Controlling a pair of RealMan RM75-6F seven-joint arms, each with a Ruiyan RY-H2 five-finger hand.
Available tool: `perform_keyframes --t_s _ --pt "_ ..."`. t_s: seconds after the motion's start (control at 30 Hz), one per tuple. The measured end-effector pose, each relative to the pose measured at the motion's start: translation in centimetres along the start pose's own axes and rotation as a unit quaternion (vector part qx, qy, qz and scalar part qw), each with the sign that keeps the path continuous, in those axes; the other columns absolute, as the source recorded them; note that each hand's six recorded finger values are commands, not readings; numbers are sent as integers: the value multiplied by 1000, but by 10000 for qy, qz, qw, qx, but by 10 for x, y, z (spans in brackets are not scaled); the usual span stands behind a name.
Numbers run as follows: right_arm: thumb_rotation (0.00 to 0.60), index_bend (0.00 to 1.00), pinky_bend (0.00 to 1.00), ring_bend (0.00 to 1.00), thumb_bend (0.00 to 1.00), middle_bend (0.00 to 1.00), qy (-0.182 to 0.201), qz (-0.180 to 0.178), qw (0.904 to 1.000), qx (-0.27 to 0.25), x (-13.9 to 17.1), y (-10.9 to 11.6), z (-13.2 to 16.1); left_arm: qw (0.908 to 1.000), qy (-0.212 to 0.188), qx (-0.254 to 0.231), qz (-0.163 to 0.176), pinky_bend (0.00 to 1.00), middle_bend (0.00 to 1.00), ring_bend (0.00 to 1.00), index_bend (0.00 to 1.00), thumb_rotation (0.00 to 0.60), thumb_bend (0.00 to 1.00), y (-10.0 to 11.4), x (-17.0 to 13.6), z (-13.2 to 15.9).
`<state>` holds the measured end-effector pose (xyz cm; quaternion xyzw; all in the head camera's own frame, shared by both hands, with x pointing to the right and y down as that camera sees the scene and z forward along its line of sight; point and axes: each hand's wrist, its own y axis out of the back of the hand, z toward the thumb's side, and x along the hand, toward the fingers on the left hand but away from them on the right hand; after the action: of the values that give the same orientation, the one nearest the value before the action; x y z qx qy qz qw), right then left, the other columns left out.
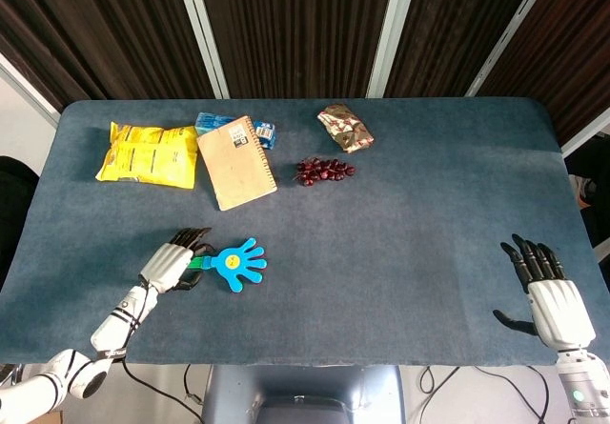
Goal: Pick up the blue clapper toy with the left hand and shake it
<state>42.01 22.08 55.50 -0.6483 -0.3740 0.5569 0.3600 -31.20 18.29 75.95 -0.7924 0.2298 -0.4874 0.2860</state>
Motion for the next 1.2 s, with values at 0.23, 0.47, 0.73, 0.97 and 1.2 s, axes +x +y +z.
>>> perform_keyframes --t_s 0.23,0.47,0.73,0.97,1.2 --pt "600 0 0 0 13 0 -10 41 10000 -5 1 0 -1 9999 -102 -31 47 0 0 0 360 600 413 0 3 6" --pt "600 0 0 0 13 0 5 59 10000 -15 2 0 0 9998 -102 -93 135 0 21 0 528 600 407 0 7 8" --pt "600 0 0 0 13 0 22 80 10000 -25 2 0 0 9984 -76 -447 336 0 162 0 741 600 421 2 10 8" --pt "600 0 0 0 13 0 27 99 9999 -23 3 -1 1 9947 -271 -865 481 36 276 36 850 600 438 6 7 9" --pt "600 0 0 0 13 0 26 90 10000 -33 3 -1 1 9900 -367 -1202 645 485 533 343 884 600 451 8 5 3"
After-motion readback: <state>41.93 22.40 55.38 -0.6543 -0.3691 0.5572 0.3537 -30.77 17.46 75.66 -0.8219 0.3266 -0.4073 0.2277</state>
